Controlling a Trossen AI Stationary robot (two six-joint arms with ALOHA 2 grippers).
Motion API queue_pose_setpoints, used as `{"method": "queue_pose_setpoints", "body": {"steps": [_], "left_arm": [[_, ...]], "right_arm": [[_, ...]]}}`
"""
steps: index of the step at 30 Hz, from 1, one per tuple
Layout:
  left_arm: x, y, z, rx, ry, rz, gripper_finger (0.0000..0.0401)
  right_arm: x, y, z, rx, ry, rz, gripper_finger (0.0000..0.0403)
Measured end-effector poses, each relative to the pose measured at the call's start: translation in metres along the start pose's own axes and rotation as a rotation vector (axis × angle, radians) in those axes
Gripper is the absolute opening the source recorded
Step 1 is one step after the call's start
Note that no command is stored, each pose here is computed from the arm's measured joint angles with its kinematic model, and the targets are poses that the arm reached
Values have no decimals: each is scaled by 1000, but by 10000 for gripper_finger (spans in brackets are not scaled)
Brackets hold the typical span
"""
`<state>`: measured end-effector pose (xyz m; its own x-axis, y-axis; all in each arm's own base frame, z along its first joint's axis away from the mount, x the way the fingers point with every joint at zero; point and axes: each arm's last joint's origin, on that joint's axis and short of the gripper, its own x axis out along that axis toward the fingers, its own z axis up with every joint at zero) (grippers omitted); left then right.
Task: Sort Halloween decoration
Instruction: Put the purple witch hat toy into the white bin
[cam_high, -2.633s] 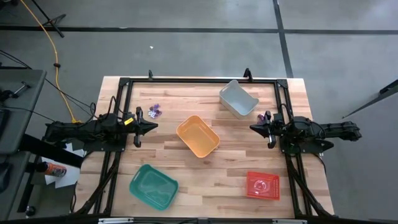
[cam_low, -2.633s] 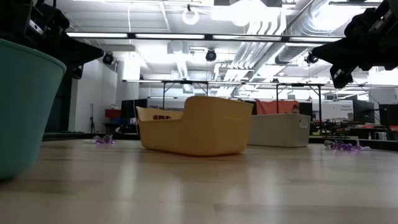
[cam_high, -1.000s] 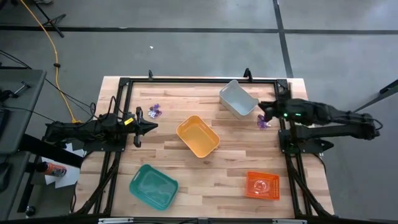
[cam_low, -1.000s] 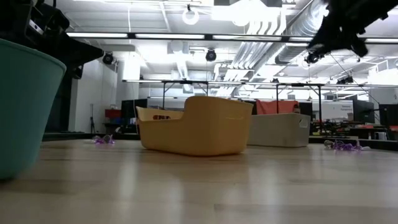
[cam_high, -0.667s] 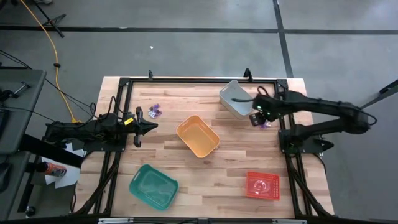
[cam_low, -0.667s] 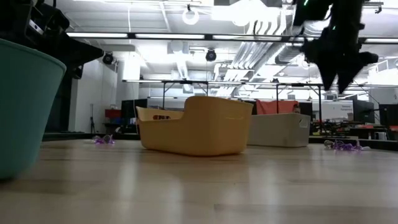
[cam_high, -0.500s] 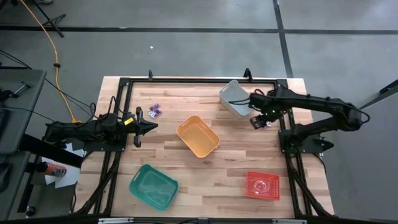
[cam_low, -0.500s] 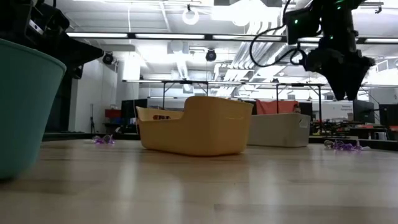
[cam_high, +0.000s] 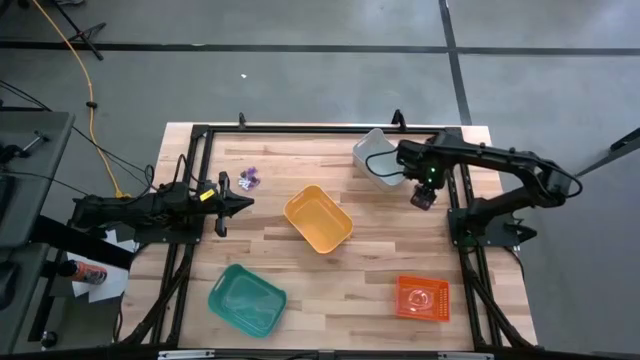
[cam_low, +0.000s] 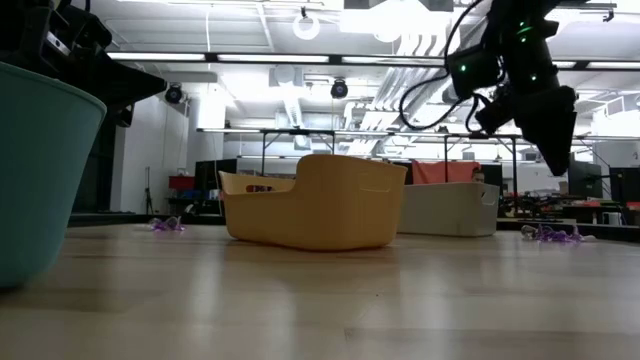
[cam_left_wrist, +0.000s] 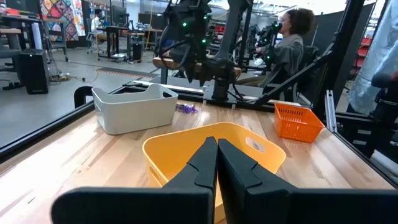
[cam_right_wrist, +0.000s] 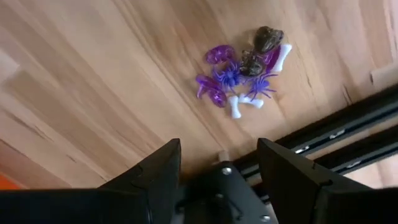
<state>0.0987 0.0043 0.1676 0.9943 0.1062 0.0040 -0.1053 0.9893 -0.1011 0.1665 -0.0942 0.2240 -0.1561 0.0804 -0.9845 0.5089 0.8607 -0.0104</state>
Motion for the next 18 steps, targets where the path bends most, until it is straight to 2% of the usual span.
{"method": "queue_pose_setpoints", "body": {"steps": [7, 12, 13, 16, 18], "left_arm": [[0, 0, 0, 0, 0, 0, 1], [0, 0, 0, 0, 0, 0, 1], [0, 0, 0, 0, 0, 0, 1], [0, 0, 0, 0, 0, 0, 1], [0, 0, 0, 0, 1, -1, 1]], "right_arm": [[6, -1, 7, -202, -17, -1, 206], [30, -2, -15, -219, -30, -1, 206], [30, -2, -18, -226, -40, -4, 206], [17, -2, -13, -247, -194, -34, 206], [19, -3, -15, -279, -206, -60, 206]]}}
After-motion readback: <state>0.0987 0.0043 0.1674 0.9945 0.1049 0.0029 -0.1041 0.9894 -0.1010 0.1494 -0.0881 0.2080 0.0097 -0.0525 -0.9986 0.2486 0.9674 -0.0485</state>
